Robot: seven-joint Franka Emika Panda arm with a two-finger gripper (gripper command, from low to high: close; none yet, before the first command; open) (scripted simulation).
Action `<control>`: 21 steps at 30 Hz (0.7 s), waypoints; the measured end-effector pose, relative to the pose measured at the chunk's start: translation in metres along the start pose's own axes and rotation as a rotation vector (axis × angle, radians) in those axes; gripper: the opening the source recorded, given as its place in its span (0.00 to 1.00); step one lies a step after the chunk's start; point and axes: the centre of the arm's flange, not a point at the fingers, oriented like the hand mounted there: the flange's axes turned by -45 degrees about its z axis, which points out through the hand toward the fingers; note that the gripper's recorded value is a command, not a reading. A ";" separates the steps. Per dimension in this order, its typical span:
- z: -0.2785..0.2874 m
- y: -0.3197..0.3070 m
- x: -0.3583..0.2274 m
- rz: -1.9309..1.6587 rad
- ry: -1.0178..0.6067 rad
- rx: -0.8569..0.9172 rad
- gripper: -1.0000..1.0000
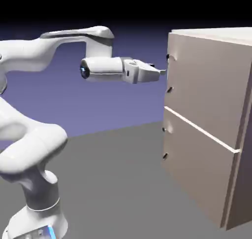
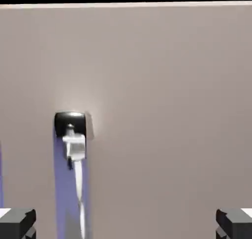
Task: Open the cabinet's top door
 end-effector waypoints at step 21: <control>0.025 -0.005 -0.030 -0.020 0.050 0.107 0.00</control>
